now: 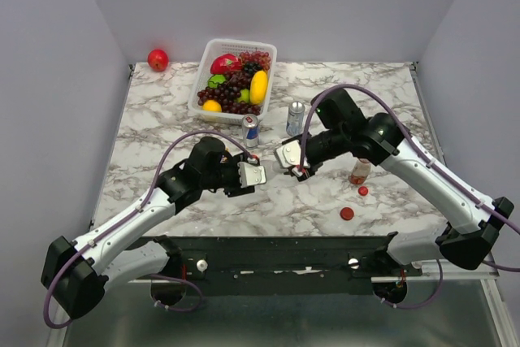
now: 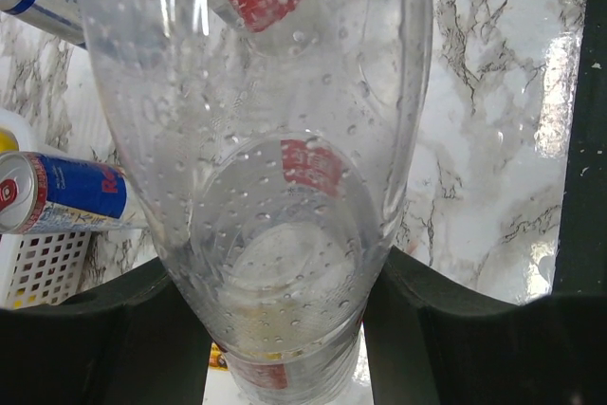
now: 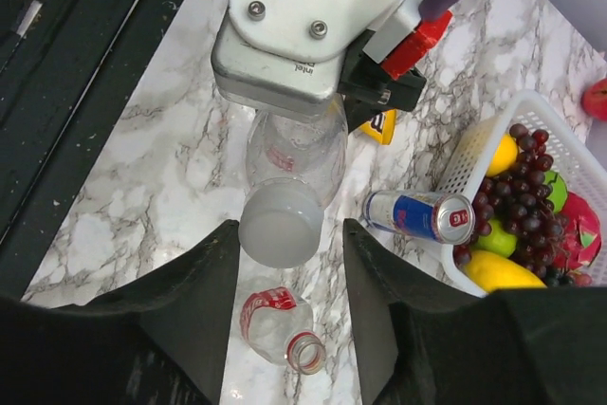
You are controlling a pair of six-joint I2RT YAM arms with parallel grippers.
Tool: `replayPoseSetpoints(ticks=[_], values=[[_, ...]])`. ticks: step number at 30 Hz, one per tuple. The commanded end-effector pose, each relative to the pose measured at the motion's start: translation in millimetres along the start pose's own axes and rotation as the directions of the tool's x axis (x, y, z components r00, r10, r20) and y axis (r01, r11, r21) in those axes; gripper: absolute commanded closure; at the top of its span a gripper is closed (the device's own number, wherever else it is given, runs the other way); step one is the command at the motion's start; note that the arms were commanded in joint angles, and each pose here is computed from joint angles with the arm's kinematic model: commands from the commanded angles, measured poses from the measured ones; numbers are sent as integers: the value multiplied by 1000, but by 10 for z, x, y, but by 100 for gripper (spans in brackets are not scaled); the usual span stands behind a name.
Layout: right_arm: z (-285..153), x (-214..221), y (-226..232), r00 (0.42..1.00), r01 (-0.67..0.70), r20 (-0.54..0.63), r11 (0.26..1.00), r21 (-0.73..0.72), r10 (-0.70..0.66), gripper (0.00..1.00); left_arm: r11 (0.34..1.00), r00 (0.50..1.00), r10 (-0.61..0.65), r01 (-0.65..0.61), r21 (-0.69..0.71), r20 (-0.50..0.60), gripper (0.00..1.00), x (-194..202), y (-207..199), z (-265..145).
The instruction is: Screw on the bottle caps
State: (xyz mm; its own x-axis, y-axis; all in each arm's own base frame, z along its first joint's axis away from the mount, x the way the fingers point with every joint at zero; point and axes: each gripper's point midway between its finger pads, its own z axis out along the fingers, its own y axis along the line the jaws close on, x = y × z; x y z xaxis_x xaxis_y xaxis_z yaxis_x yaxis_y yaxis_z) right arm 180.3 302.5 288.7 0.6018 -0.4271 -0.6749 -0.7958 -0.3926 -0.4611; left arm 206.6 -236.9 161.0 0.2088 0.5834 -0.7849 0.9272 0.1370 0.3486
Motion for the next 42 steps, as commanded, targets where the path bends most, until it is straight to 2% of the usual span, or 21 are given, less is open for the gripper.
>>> replayPoseSetpoints(ticks=[1,4,8,11,12,14,15,17,18,20,24,25,26,28,30,32,34,35,36,37,42], values=[[-25,-26,-51,998,68,-18,998,3,-68,49,999,998,25,-26,20,58,100,-168,-4,-15],[-15,-15,-46,998,51,-20,999,1,-51,58,1000,998,1,-1,-1,68,100,-203,40,-8],[74,44,-187,997,-64,-41,997,36,66,73,996,996,-42,48,-72,82,100,-256,184,-5],[88,18,-390,971,-231,-45,968,98,236,78,963,990,-82,108,-246,112,100,-336,506,-67],[169,79,-425,933,-350,-48,931,102,356,81,943,986,-84,126,-308,146,100,-419,634,-103],[127,-16,-645,897,-436,-13,888,146,442,85,887,988,-100,142,-439,116,100,-361,873,-202],[216,54,-684,828,-553,-15,821,141,560,90,854,986,-84,145,-499,142,100,-437,1009,-261],[227,21,-764,755,-651,6,749,123,656,94,776,986,-105,163,-610,130,100,-403,1207,-389],[163,-65,-864,680,-730,42,670,130,732,100,756,986,-102,162,-634,131,100,-418,1261,-408],[245,-23,-909,570,-820,59,563,104,820,99,709,986,-117,169,-684,122,100,-401,1357,-486],[265,8,-967,315,-949,104,313,35,943,100,678,983,-143,179,-713,111,100,-319,1380,-505],[271,7,-981,298,-955,109,297,28,948,100,678,981,-156,188,-711,111,100,-286,1362,-492],[236,-10,-1024,311,-950,127,310,31,942,99,676,979,-169,200,-709,115,100,-268,1348,-485],[68,-72,-1237,396,-918,199,389,74,897,66,712,971,-214,231,-664,109,100,-184,1219,-399],[-156,-124,-1452,449,-893,279,441,96,849,46,774,955,-262,293,-561,137,100,-183,1010,-285],[-291,-95,-1538,466,-883,327,457,112,822,42,825,943,-295,332,-458,153,100,-184,805,-200],[-547,-208,-1659,540,-829,434,545,125,721,39,890,918,-342,385,-243,201,100,-324,463,-101],[-428,-117,-1513,527,-831,423,552,74,737,37,896,908,-364,402,-191,208,100,-358,375,-82],[-553,-244,-1527,627,-746,465,654,126,625,32,893,894,-392,426,-146,215,100,-389,309,-70],[-547,-264,-1476,646,-722,471,682,121,600,30,884,870,-433,461,-80,235,100,-471,225,-65],[-392,-314,-1171,607,-711,468,702,-43,643,26,858,832,-493,513,-15,256,100,-526,186,-21]])
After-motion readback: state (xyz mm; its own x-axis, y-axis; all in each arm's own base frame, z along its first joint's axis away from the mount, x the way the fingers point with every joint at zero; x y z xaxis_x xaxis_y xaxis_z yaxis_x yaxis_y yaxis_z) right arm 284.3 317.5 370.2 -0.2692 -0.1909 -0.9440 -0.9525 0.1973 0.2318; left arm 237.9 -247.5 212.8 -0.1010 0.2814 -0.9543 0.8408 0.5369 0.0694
